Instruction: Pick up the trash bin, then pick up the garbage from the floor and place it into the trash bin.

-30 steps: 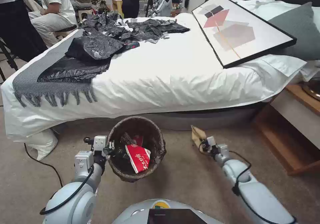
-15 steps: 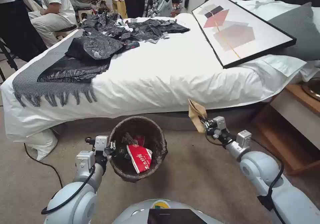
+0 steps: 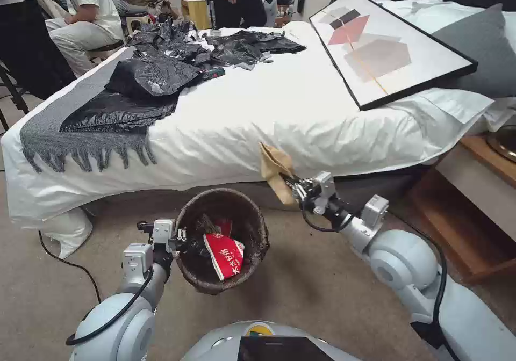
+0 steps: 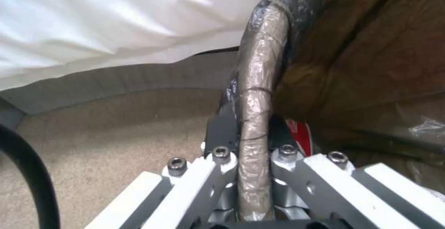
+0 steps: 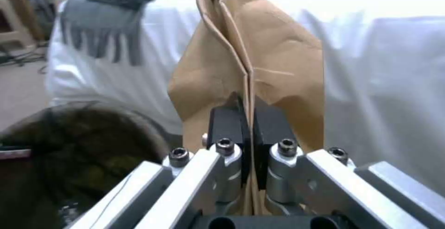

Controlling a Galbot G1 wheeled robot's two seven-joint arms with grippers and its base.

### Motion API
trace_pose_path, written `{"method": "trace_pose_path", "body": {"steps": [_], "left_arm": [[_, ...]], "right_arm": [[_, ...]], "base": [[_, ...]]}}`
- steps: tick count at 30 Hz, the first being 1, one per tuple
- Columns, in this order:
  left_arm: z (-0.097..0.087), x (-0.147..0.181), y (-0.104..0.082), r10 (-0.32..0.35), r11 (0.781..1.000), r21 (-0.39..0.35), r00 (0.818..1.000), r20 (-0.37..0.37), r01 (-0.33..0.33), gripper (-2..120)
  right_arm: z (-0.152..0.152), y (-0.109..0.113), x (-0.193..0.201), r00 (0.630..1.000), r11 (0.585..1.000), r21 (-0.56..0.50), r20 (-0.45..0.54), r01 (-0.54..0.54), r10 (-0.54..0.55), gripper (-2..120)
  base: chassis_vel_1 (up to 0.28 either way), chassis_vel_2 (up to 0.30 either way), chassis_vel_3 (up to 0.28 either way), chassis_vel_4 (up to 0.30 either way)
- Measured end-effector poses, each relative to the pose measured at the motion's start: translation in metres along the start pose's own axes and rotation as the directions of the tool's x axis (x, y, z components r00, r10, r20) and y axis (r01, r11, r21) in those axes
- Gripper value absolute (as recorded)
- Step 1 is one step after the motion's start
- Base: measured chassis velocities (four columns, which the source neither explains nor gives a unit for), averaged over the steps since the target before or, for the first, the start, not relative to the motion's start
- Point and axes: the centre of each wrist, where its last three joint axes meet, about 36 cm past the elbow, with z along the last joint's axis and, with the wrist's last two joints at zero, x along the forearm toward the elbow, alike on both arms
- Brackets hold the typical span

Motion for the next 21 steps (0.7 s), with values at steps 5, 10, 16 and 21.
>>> {"method": "trace_pose_path", "body": {"steps": [5, 10, 16, 21], "left_arm": [[0.0, 0.0, 0.0, 0.0, 1.0, 0.002, 1.0, -0.002, 0.0, 2], [0.0, 0.0, -0.001, 0.002, 1.0, 0.005, 1.0, 0.001, -0.002, 2], [0.0, 0.0, -0.002, 0.0, 1.0, 0.009, 1.0, -0.001, 0.0, 2], [0.001, 0.001, -0.001, -0.004, 1.0, 0.006, 1.0, -0.006, 0.004, 2]], "right_arm": [[-0.01, 0.008, -0.011, 0.996, 0.996, -0.008, -0.007, 0.086, -0.086, 0], [-0.017, 0.012, -0.017, 0.989, 0.989, -0.004, -0.015, 0.145, -0.146, 0], [-0.015, 0.027, -0.028, 0.97, 0.971, -0.011, -0.046, 0.24, -0.241, 0], [-0.01, 0.033, -0.034, 0.962, 0.964, -0.011, -0.064, 0.267, -0.267, 0]], "base": [[0.0, 0.0, 0.0, 0.0], [0.0, 0.0, 0.0, 0.0], [0.0, 0.0, 0.0, 0.0], [0.0, 0.0, 0.0, 0.0]]}}
